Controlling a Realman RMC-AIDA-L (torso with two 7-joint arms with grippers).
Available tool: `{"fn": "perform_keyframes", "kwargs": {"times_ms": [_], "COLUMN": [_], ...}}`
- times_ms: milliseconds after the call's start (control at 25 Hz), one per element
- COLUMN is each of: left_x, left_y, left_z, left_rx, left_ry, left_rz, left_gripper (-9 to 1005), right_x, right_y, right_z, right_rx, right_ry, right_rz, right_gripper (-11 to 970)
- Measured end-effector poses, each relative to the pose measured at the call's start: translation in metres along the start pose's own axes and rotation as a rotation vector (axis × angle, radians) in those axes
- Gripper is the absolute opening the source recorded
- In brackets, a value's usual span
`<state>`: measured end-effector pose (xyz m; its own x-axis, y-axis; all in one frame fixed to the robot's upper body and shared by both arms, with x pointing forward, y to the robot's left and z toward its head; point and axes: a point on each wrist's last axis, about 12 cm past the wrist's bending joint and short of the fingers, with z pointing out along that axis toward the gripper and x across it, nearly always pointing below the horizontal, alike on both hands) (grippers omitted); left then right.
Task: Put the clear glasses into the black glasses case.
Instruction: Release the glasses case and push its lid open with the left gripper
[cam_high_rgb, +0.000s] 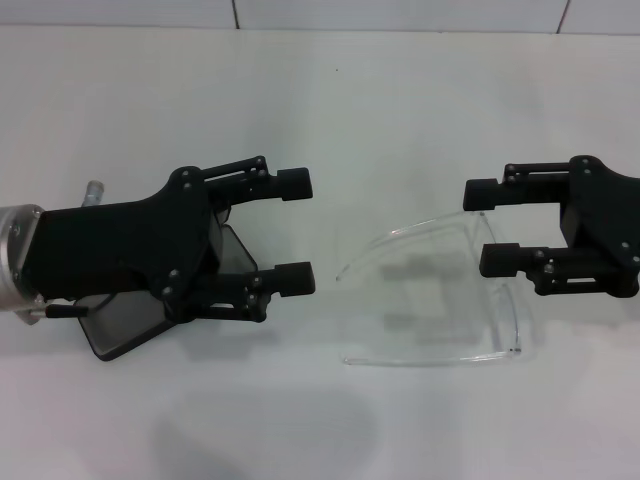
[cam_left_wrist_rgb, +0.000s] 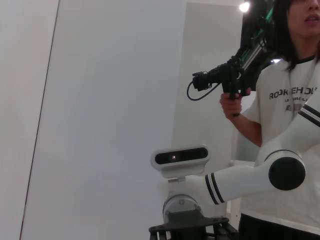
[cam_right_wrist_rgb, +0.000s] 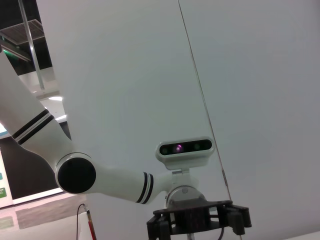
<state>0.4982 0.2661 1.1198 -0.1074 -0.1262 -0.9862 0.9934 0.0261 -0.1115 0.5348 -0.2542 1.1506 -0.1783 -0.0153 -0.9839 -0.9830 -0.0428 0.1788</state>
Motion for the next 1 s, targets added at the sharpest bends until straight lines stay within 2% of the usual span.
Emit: {"fn": "perform_keyframes", "kwargs": {"times_ms": [640, 800, 880, 960, 1000], "left_x": [-0.001, -0.014, -0.025, -0.046, -0.051], "left_y": [0.001, 0.017, 0.026, 0.033, 0.034], "left_z": [0.001, 0.0, 0.003, 0.009, 0.01], "left_rx": [-0.015, -0.124, -0.219, -0.351, -0.382], "left_ry": [-0.006, 0.042, 0.112, 0.24, 0.272], "left_rz": [0.004, -0.003, -0.022, -0.013, -0.003], "left_gripper": [821, 819, 818, 818, 817], "right_x": [0.002, 0.005, 0.007, 0.009, 0.01], "right_y": [0.001, -0.002, 0.001, 0.007, 0.011], "right_z": [-0.003, -0.018, -0.03, -0.045, -0.051], "right_rx": [0.021, 0.125, 0.179, 0.245, 0.276], "right_ry": [-0.006, 0.003, -0.01, -0.039, -0.055], "right_rz": [0.003, -0.004, -0.006, -0.015, -0.02], "right_gripper": [620, 619, 619, 619, 619]}}
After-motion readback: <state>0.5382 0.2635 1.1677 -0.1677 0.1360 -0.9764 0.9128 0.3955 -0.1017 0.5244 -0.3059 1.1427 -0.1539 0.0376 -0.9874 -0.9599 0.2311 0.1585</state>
